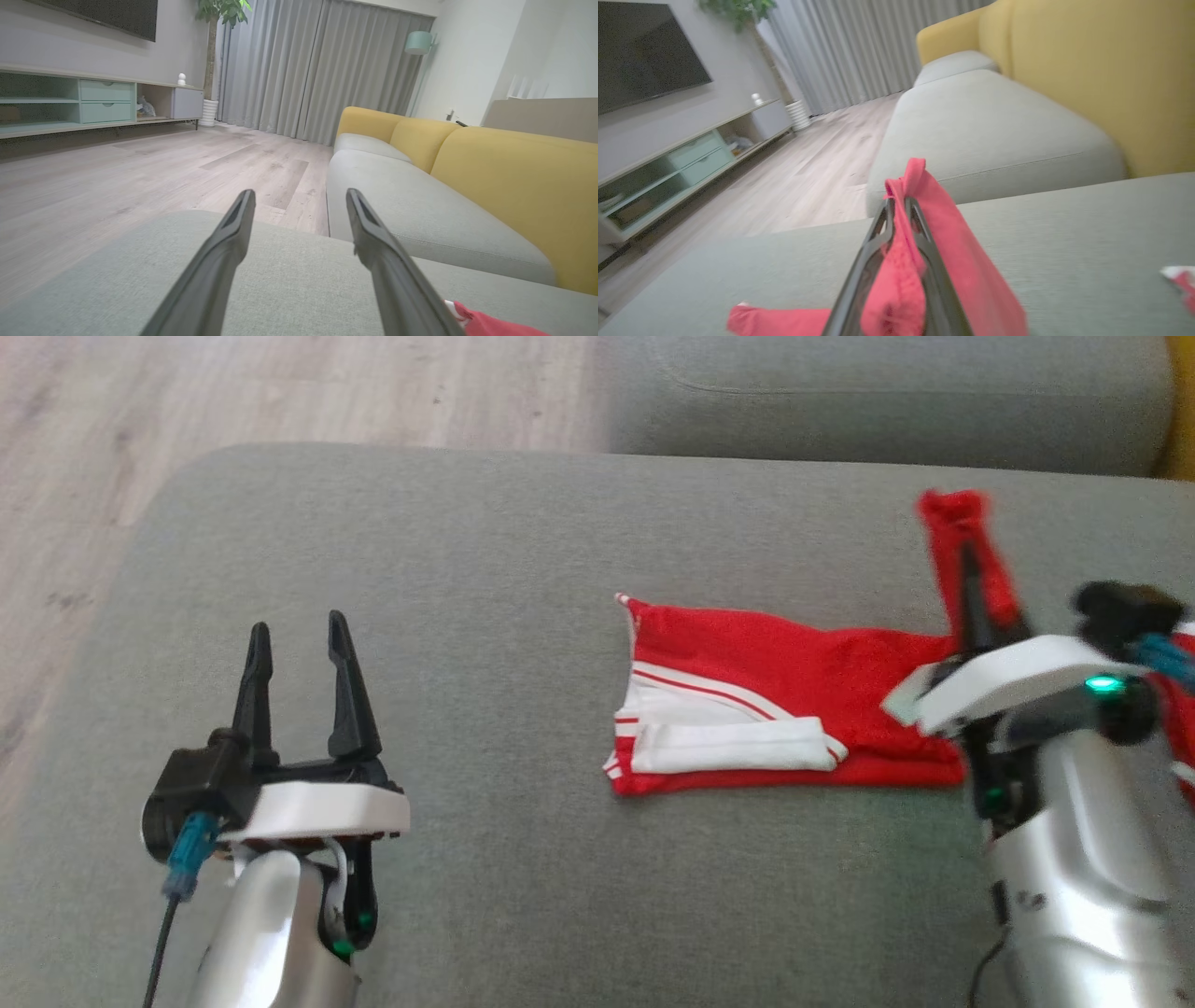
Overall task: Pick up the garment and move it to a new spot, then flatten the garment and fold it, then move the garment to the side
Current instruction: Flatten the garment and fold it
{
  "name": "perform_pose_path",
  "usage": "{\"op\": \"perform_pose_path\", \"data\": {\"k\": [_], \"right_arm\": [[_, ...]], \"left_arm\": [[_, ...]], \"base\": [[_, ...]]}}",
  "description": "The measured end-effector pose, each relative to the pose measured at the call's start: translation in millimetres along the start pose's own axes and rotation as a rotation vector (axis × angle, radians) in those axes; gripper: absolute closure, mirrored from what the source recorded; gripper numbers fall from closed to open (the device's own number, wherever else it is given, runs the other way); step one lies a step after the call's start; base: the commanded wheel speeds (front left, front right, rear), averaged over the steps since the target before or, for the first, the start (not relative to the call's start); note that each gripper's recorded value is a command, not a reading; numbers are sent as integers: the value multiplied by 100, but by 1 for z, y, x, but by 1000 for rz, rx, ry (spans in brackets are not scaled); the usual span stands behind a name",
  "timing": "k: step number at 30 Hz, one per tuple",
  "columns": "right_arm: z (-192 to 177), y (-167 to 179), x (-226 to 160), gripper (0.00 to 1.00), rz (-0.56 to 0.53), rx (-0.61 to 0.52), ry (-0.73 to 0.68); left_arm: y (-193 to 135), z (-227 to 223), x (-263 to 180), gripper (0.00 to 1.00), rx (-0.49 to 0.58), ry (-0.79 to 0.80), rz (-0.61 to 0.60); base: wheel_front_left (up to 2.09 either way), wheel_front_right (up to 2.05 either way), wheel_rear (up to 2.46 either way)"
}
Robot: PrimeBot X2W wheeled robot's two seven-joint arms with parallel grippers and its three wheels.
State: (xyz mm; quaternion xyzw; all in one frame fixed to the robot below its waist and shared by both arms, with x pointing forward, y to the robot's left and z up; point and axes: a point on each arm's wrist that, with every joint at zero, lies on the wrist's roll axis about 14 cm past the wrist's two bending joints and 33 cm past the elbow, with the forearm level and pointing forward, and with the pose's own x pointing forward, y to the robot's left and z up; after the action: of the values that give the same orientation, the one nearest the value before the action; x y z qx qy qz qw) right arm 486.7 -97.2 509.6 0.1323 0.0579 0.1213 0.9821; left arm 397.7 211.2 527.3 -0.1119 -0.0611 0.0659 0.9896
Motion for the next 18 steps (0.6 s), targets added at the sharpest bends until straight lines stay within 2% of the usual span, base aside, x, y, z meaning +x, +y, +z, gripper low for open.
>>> {"op": "perform_pose_path", "data": {"k": [8, 11, 18], "right_arm": [[-50, 86, 8, 100, 237, 36, 128], [-62, 104, 14, 100, 284, 66, 159], [-96, 132, 15, 100, 367, 49, 233]], "left_arm": [[19, 2, -11, 0, 14, 2, 50], [24, -2, -14, 0, 18, 17, 63], [37, -12, -20, 0, 29, 49, 101]], "base": [[0, 0, 0], [0, 0, 0], [0, 0, 0]]}}
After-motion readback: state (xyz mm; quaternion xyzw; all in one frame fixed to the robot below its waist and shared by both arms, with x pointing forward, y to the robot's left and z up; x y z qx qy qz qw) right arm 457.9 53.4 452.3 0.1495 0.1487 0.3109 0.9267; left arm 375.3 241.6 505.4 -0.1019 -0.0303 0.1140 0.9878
